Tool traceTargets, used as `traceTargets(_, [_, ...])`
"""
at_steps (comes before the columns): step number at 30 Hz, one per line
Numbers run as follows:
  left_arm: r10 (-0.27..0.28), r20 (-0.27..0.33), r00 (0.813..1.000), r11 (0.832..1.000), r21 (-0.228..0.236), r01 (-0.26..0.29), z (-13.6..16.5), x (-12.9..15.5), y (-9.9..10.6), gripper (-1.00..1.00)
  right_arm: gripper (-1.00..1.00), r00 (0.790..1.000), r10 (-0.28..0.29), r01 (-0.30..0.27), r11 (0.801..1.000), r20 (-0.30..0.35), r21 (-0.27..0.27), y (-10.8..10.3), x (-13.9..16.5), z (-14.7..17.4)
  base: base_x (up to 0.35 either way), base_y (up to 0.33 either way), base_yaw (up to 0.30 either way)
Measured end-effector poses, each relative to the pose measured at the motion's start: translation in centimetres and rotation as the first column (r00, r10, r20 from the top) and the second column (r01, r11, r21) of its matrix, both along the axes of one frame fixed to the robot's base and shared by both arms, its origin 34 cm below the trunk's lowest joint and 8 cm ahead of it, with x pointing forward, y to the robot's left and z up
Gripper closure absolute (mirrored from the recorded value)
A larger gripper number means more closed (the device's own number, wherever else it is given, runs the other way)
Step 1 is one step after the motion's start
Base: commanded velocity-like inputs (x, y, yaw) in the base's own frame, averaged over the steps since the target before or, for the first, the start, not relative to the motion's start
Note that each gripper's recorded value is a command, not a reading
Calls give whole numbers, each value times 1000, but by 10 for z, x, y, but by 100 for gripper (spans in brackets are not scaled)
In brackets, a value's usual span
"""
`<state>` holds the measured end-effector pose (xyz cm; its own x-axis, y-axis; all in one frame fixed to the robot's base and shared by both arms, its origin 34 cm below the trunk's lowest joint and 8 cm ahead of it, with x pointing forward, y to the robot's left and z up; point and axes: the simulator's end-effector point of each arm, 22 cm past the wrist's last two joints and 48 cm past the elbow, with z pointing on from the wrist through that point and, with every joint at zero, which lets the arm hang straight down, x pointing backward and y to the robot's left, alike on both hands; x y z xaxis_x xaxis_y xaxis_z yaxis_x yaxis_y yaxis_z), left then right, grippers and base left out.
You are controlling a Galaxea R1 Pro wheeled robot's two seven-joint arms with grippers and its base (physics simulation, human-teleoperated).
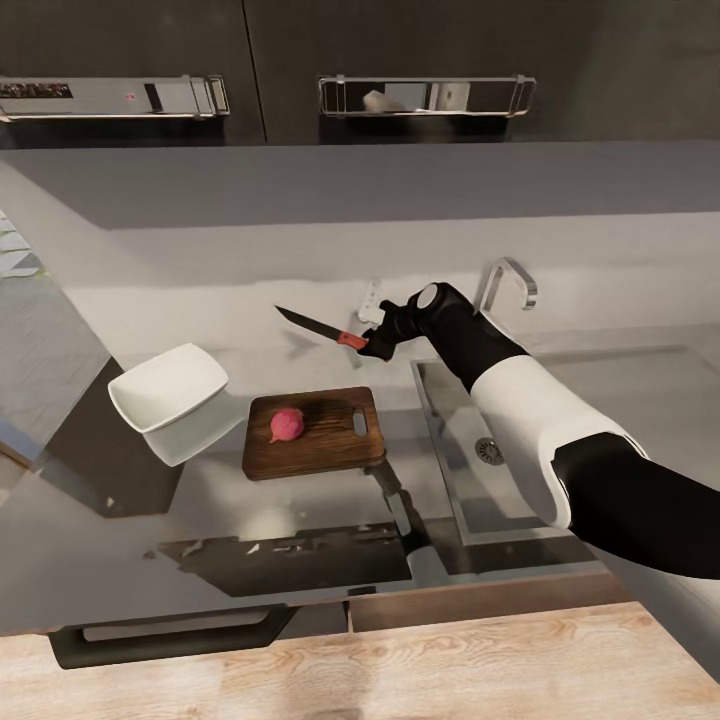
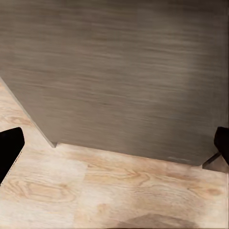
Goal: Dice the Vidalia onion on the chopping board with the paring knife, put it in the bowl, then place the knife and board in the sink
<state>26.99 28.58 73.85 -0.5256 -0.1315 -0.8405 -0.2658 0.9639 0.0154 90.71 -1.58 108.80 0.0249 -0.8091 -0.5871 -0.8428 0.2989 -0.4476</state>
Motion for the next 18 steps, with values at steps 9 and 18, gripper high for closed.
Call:
traceTargets(9, [154,136,979,986,44,-161,56,14,45,-100,100,1000,-1,1,1000,0,-1,0,0,-1,0,0,0])
traceTargets(18, [16,-50,999,998,64,-13,26,-33,33,-100,100,1000,-14,14,1000,15,-1,-2,4,1,0,0,0])
